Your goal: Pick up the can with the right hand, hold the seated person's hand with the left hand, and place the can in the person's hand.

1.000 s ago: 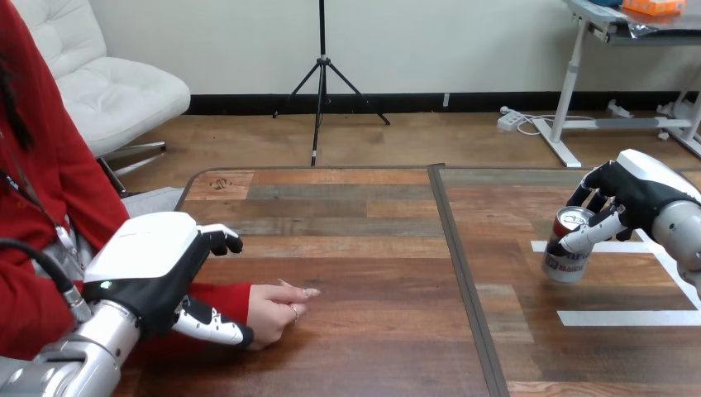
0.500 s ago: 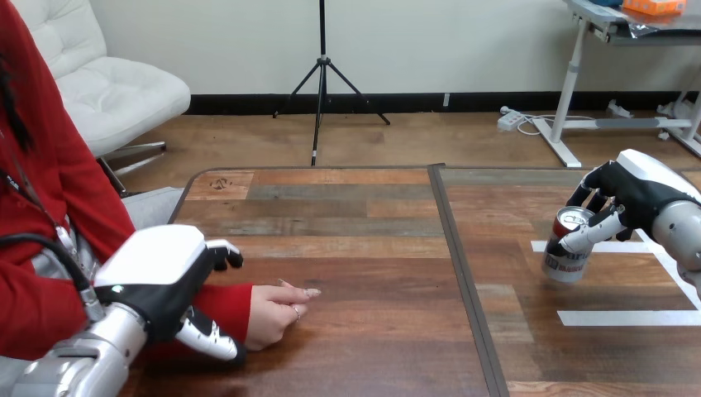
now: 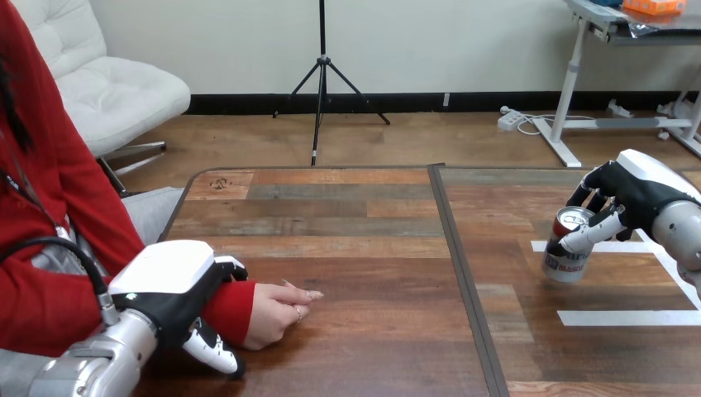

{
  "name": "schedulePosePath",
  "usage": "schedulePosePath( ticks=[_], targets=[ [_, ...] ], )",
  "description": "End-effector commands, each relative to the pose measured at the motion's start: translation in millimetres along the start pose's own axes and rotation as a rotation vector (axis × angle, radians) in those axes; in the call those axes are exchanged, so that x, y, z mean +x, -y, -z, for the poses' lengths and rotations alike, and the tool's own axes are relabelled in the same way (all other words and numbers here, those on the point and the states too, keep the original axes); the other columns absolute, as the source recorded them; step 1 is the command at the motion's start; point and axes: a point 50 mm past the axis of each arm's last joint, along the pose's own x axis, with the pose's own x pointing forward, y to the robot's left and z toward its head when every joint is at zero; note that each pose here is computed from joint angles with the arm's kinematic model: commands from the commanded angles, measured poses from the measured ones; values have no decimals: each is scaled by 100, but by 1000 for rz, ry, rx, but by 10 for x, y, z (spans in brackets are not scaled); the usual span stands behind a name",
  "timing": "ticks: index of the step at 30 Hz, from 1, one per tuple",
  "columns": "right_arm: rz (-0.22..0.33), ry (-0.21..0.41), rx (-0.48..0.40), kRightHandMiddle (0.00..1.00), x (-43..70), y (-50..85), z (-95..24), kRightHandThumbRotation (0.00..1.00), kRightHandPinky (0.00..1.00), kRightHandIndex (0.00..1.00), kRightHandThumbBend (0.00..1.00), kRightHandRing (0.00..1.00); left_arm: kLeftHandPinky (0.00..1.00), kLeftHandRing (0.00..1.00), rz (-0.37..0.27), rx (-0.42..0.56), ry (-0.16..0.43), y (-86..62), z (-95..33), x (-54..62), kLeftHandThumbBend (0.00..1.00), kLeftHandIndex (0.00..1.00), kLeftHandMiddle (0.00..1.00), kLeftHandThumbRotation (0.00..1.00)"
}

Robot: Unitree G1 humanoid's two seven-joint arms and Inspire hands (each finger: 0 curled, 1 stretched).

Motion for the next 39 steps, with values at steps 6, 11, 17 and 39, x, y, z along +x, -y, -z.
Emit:
schedulePosePath(
  ticks=[6,11,17,39],
  targets=[
    [134,114,-13,42,30,454,-339,0,34,49,72,37,77,80,-61,46,6,-208,-11,135,100,80,81,23],
    [135,119,-16,42,27,460,-340,0,34,49,72,37,78,81,-48,53,1,-196,-18,162,100,80,81,23],
    [138,121,-12,42,26,469,-345,0,34,49,72,37,79,81,-46,66,-2,-183,-35,198,100,80,81,19],
    [142,120,-15,43,29,475,-357,0,34,49,72,38,71,74,-75,120,-39,-115,-58,331,98,75,75,2]
  ],
)
